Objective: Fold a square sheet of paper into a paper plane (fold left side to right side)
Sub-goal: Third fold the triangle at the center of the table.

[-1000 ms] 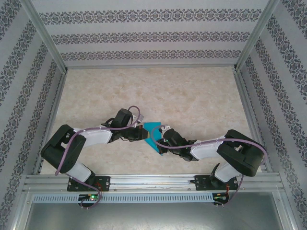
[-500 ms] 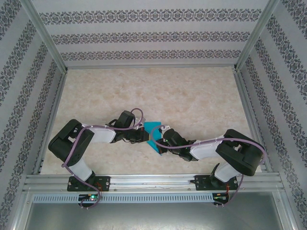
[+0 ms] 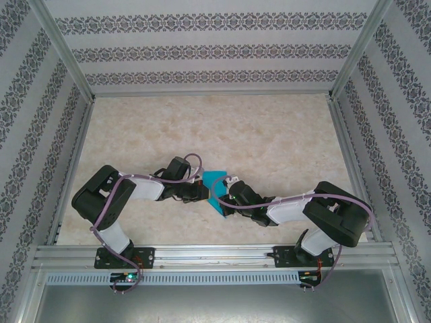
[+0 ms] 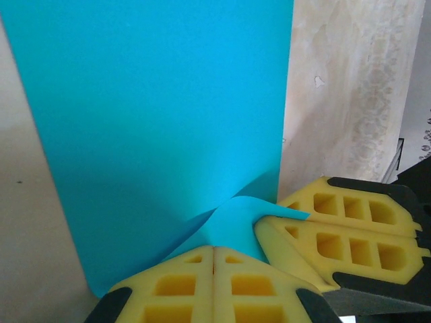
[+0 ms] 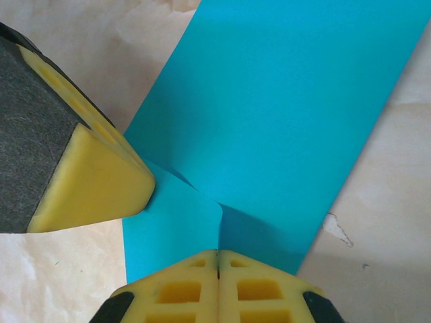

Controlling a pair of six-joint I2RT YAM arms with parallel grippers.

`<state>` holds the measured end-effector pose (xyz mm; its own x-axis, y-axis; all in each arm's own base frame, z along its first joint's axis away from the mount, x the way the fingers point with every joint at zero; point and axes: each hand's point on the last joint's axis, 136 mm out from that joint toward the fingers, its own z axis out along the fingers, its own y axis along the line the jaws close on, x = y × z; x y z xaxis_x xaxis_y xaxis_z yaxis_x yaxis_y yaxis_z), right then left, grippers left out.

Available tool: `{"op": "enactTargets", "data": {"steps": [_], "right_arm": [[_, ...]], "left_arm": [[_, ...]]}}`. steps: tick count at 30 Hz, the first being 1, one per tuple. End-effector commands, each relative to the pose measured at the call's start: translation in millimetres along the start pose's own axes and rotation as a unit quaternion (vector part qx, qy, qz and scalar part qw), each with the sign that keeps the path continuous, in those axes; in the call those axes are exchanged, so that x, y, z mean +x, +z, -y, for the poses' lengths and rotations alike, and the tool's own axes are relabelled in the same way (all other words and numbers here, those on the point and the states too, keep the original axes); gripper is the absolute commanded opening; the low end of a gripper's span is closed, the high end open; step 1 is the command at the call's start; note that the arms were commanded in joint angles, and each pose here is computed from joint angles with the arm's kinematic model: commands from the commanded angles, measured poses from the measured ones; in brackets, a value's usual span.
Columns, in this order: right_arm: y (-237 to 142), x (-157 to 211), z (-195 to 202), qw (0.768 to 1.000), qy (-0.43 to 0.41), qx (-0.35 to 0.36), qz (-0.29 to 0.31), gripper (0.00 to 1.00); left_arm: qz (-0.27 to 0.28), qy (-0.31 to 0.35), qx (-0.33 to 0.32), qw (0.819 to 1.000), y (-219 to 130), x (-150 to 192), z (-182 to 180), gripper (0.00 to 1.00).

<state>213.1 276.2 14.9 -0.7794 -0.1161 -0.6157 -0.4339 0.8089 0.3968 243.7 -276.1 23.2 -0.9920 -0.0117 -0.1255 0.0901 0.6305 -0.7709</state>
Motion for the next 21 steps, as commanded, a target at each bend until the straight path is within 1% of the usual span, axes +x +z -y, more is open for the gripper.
{"op": "enactTargets", "data": {"steps": [1,6,11,15,21], "right_arm": [[2.7,29.7,19.2,0.998,0.007,0.032,-0.053,0.0],[2.0,27.6,17.5,0.998,0.008,0.029,-0.05,0.0],[-1.1,18.9,12.8,0.999,0.011,0.02,-0.039,0.0],[-6.0,5.8,5.8,1.0,0.014,0.003,-0.025,0.07],[-21.0,-15.8,-2.7,0.999,0.035,-0.02,-0.005,0.24]], "left_arm": [[-0.002,0.011,-0.01,1.0,6.3,0.7,-3.9,0.0],[-0.004,0.004,-0.021,1.0,10.1,2.0,-11.9,0.0],[-0.013,-0.01,-0.05,0.999,10.6,8.7,-26.8,0.0],[-0.021,-0.02,-0.081,0.996,8.8,15.0,-40.1,0.0],[-0.022,-0.023,-0.093,0.995,8.1,18.3,-46.4,0.0]]}}
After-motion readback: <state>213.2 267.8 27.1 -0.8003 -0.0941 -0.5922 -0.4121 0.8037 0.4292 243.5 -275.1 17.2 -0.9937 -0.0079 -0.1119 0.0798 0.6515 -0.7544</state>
